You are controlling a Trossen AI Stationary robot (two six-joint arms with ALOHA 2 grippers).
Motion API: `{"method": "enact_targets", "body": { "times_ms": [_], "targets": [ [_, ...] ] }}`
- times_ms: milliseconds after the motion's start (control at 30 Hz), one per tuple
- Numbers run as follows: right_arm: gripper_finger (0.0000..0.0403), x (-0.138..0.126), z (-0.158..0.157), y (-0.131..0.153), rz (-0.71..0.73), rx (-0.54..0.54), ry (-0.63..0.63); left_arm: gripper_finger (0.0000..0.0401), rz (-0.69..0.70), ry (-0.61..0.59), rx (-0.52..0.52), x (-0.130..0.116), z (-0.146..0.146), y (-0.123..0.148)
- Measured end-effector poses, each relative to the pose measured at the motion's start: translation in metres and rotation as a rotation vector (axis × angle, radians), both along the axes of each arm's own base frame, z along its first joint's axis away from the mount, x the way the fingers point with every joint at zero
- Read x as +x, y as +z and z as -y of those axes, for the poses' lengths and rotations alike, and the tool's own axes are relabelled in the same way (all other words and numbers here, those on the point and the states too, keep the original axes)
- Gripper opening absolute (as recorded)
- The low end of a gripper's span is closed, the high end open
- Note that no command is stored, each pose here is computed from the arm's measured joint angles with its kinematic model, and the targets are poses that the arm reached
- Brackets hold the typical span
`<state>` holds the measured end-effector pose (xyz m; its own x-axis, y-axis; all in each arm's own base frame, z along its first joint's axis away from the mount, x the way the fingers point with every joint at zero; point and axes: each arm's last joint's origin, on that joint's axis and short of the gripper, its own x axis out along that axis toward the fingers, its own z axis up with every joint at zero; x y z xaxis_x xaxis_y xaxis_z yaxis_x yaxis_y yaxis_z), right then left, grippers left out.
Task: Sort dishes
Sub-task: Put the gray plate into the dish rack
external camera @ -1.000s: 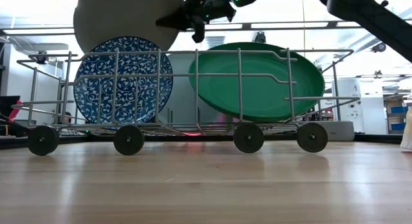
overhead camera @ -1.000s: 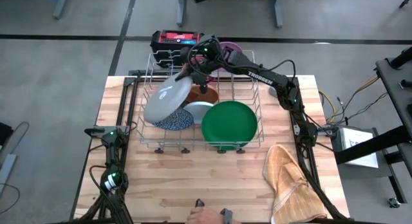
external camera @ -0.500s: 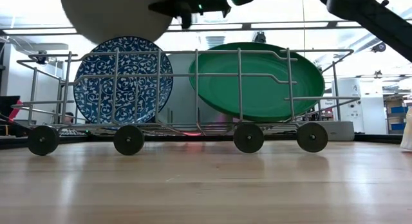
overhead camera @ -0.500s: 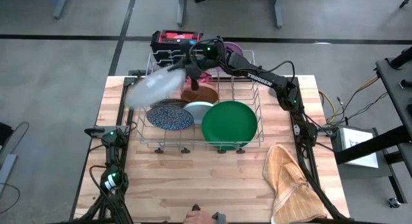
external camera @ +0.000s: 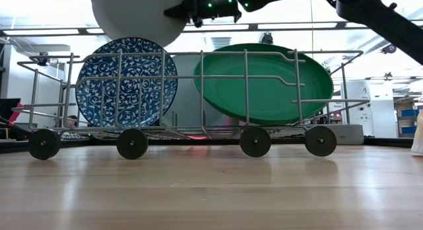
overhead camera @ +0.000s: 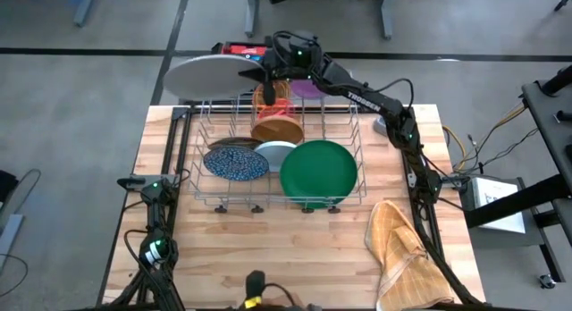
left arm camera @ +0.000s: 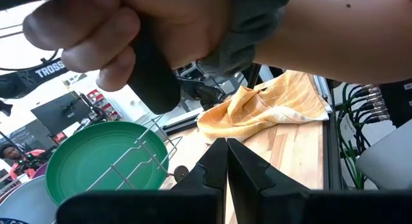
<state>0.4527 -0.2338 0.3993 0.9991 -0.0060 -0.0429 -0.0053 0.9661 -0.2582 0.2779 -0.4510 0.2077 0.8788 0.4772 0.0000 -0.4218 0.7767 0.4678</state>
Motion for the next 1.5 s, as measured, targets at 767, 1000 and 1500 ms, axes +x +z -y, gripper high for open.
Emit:
{"method": "enact_targets", "body": {
  "times_ms": [767, 1000, 1500],
  "targets": [
    [0.0, 0.001, 0.013, -0.029, -0.076, 0.085, -0.085, 0.0, -0.005, 0.003, 0.008, 0.001, -0.001, 0.0],
    [0.0, 0.001, 0.013, -0.028, -0.073, 0.076, -0.084, 0.0, -0.005, 0.004, 0.009, 0.001, -0.001, 0.0],
    [0.0, 0.001, 0.013, -0.028, -0.074, 0.077, -0.083, 0.0, -0.005, 0.003, 0.009, 0.001, -0.001, 0.0]
  ]
}}
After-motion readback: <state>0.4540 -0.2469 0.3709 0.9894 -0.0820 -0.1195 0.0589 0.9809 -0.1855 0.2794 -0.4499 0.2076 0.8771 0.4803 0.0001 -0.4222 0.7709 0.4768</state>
